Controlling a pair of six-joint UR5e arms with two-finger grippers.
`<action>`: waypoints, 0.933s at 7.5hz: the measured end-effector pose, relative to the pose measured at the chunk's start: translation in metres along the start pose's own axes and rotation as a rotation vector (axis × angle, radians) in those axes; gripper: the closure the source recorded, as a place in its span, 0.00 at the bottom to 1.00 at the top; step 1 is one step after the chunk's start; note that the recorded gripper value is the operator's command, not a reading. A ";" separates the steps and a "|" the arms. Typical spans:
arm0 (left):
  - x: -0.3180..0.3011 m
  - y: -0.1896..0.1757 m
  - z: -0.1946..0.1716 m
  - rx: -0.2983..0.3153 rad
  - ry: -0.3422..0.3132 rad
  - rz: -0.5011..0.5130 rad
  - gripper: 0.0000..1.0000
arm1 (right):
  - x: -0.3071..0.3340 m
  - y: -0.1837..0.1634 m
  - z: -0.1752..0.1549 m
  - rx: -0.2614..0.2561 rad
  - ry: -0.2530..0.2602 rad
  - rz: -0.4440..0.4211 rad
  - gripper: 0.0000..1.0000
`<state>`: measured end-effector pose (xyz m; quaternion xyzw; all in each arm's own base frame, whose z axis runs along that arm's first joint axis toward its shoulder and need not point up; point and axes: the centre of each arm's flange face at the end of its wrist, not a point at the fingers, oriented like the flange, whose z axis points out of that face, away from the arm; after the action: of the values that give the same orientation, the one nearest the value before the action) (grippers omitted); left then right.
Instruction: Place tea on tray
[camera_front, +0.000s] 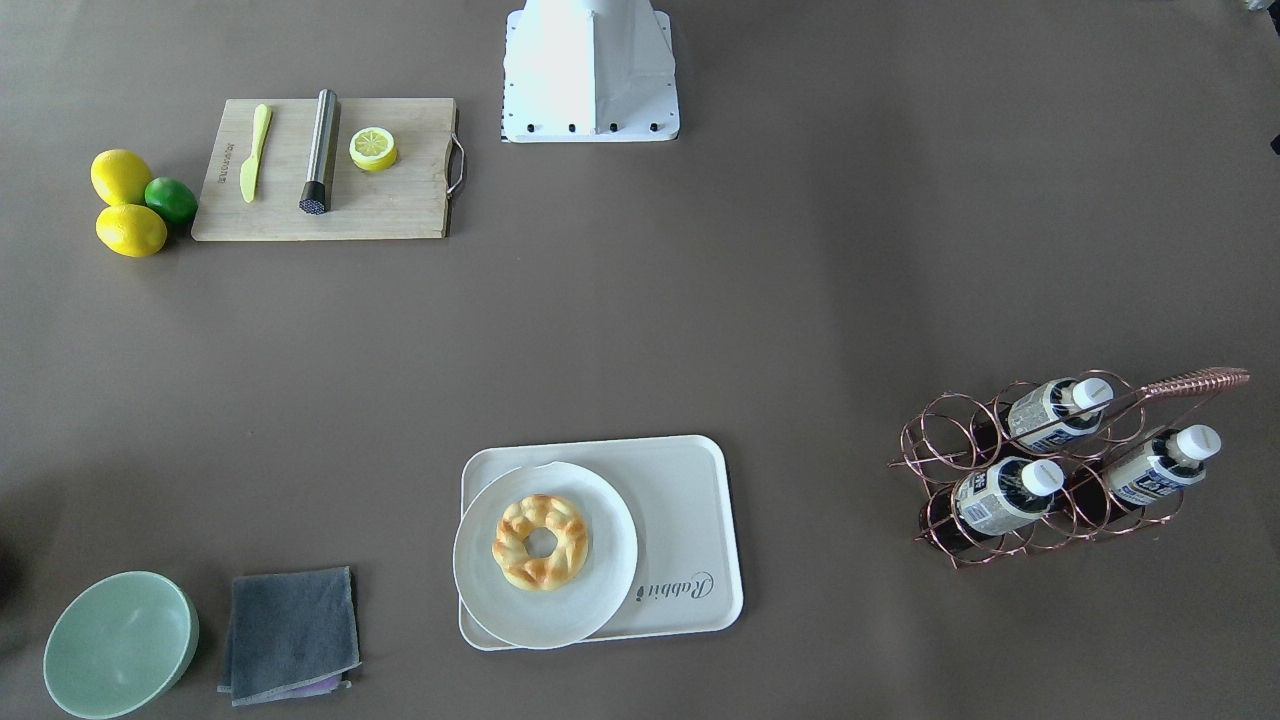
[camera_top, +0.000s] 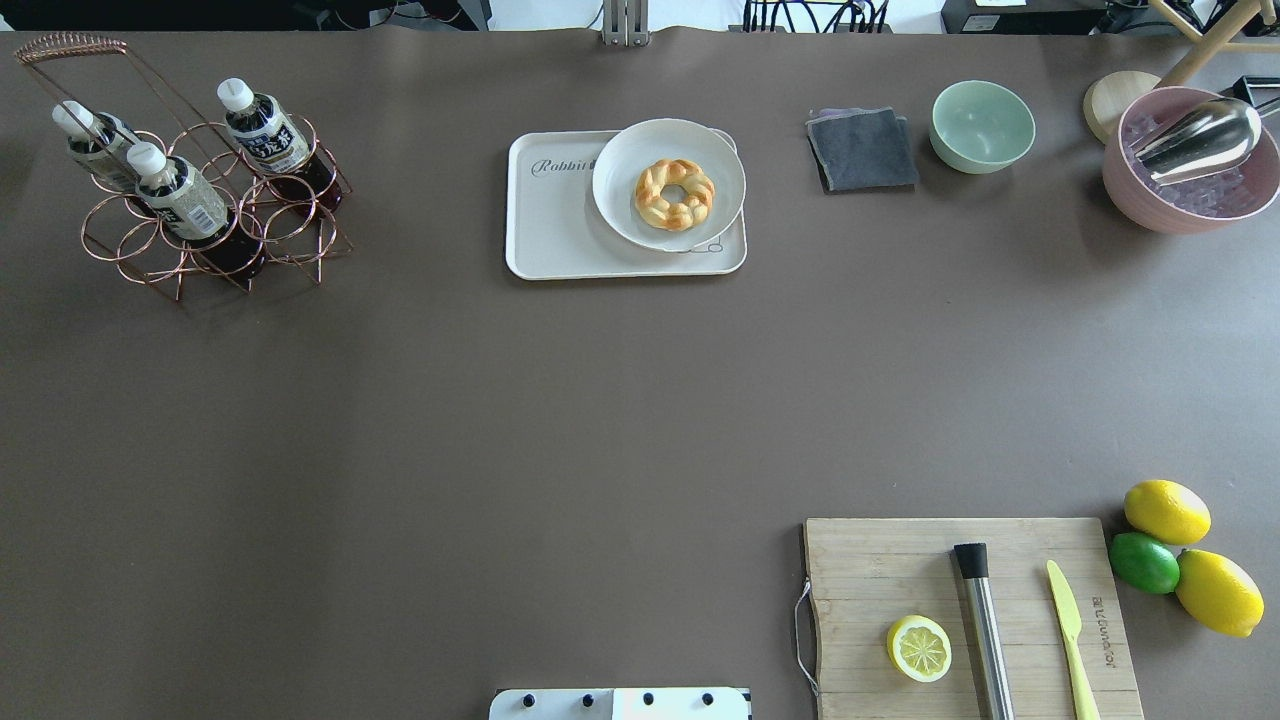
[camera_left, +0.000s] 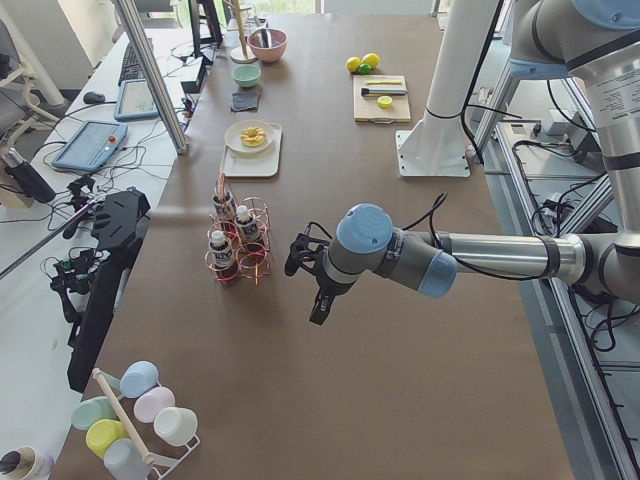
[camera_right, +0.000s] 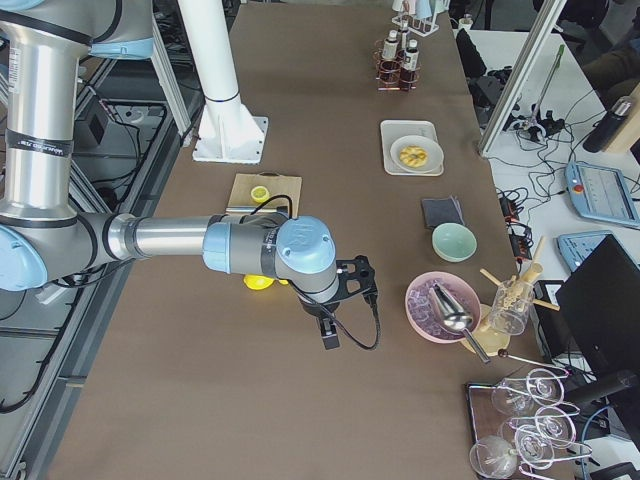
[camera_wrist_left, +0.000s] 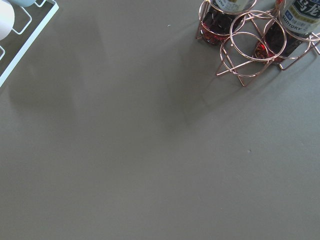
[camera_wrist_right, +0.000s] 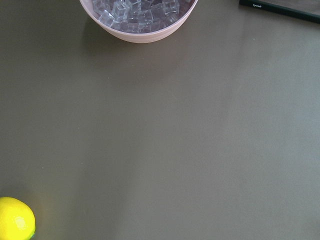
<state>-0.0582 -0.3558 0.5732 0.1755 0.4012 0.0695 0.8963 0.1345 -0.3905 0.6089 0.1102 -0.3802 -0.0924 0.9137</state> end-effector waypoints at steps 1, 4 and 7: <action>0.004 -0.002 -0.004 0.008 0.001 0.007 0.03 | -0.003 0.005 -0.001 0.003 -0.006 0.003 0.00; 0.005 -0.002 -0.005 0.008 -0.002 0.007 0.03 | -0.005 0.009 -0.001 0.007 -0.014 0.005 0.00; 0.003 -0.001 -0.005 0.009 -0.005 0.005 0.03 | -0.005 0.009 -0.001 0.005 -0.015 0.003 0.00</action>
<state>-0.0599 -0.3549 0.5674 0.1806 0.3987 0.0695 0.8964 0.1319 -0.3809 0.6073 0.1113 -0.3874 -0.0908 0.9107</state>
